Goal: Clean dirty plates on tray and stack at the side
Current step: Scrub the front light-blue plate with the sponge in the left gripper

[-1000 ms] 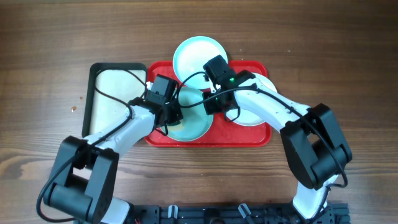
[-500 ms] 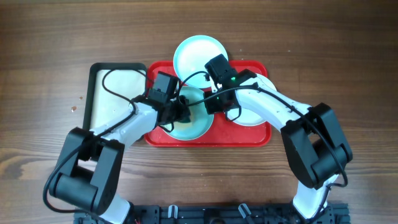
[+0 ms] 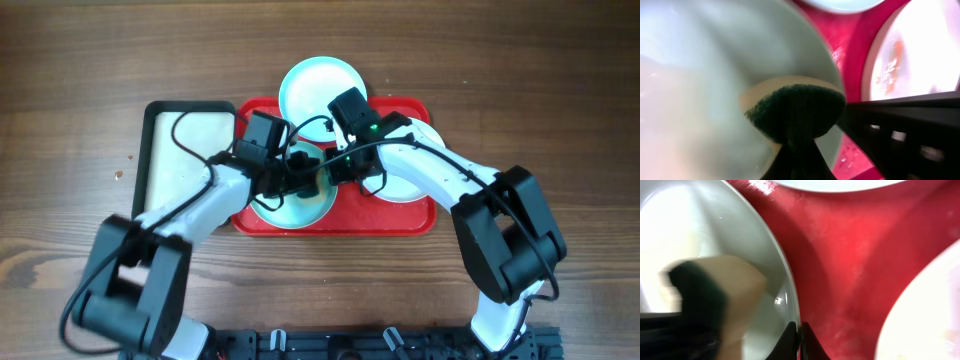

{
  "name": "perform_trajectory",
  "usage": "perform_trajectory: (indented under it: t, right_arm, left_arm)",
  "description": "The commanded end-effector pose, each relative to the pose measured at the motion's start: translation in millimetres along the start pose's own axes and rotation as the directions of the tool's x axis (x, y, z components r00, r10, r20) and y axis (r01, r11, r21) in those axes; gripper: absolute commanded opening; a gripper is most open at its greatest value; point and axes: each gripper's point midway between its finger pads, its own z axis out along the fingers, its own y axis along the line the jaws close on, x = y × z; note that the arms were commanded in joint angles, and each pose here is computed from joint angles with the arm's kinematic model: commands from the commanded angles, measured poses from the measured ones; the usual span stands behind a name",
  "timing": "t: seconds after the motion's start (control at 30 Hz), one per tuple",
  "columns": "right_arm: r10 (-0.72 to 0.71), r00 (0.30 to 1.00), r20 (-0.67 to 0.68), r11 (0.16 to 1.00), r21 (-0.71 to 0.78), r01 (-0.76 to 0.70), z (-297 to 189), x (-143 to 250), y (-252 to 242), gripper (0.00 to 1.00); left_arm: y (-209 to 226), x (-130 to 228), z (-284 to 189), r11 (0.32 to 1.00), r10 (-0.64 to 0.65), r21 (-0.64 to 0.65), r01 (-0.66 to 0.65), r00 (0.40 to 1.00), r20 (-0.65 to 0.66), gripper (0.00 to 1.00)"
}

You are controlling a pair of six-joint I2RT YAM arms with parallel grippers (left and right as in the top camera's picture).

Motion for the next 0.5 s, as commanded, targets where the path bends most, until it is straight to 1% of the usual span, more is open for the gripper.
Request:
perform_trajectory:
  t: [0.0,0.1,0.23,0.47]
  right_arm:
    - [-0.030,1.000,-0.004,0.999,-0.033,0.030,1,-1,9,0.04]
    - [-0.030,1.000,-0.005,0.999,-0.033,0.029,1,-1,9,0.04]
    - [-0.030,1.000,-0.004,0.999,-0.033,0.030,1,-1,9,0.04]
    - [-0.030,1.000,-0.005,0.999,-0.033,0.030,1,-1,9,0.04]
  left_arm:
    - [-4,-32,-41,0.996,0.072,-0.068,-0.062,0.985,0.159,0.04]
    - [15,-32,-52,0.984,0.068,-0.174,-0.036,0.981,0.181,0.04]
    - [41,-18,-54,0.958,0.045,-0.288,-0.003,0.989,0.139,0.04]
    - [64,-9,-51,0.926,0.033,-0.377,0.014,0.993,0.116,0.04]
